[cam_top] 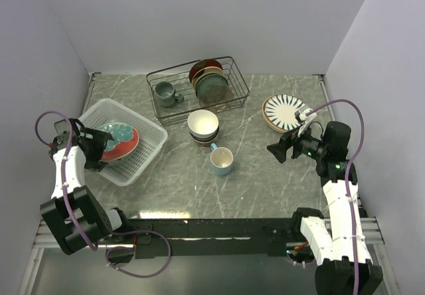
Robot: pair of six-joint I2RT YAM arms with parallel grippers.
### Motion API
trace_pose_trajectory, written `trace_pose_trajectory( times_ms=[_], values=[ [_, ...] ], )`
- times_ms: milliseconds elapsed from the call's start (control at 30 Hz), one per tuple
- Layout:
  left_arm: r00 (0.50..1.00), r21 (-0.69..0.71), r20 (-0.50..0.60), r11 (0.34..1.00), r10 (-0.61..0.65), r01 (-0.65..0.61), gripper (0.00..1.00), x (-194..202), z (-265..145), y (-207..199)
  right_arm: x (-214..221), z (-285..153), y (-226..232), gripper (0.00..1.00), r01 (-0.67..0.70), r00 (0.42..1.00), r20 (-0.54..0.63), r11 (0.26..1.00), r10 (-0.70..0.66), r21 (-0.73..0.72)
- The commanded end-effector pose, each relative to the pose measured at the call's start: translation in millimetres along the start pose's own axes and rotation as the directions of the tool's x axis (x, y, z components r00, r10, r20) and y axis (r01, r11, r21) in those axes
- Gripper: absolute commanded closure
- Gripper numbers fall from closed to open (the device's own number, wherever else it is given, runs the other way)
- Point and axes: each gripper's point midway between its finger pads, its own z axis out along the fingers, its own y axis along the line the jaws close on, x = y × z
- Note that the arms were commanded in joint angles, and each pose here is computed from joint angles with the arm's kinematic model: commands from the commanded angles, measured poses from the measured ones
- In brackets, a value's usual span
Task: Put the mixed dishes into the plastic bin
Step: Place the plate in the plastic bin.
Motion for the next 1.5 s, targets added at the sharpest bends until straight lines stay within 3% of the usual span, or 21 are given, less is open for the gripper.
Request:
trace_pose_trajectory(
  times_ms=[0, 667, 933, 1133, 1267, 1333, 1467],
  values=[
    [1.0, -0.07, -0.018, 0.998, -0.009, 0.007, 0.03, -1.3, -10.2, 5.3, -11.6, -2.8, -4.2, 0.0, 0.035, 0.999, 0.04, 0.999, -0.036, 0.024],
    [0.999, -0.032, -0.038, 0.999, 0.01, -0.011, 0.02, -4.5, -24.0, -12.6, -13.1, -4.2, -4.5, 0.0, 0.041, 0.998, 0.046, 0.999, -0.042, 0.03],
    [0.997, 0.085, -0.052, 0.995, 0.062, -0.057, 0.02, -1.8, -36.3, -34.3, -12.8, -4.9, -5.4, 0.0, 0.041, 0.998, 0.044, 0.998, -0.043, 0.038],
    [0.985, 0.261, -0.077, 0.957, 0.155, -0.13, 0.03, 10.7, -47.7, -56.8, -12.5, -4.8, -7.4, 0.0, 0.044, 0.998, 0.042, 0.998, -0.046, 0.047],
    [0.966, 0.43, -0.072, 0.882, 0.249, -0.195, 0.02, 22.9, -62.8, -77.4, -11.6, -4.5, -10.0, 0.0, 0.044, 0.998, 0.038, 0.997, -0.046, 0.057],
    [0.943, 0.547, -0.084, 0.806, 0.321, -0.226, 0.01, 38.5, -77.2, -86.9, -11.6, -5.2, -11.6, 0.0, 0.045, 0.998, 0.038, 0.997, -0.048, 0.066],
    [0.879, 0.739, 0.016, 0.586, 0.477, -0.331, 0.01, 61.4, -114.4, -108.8, -10.9, -6.4, -16.8, 0.0, 0.045, 0.998, 0.035, 0.995, -0.049, 0.09]
  ],
)
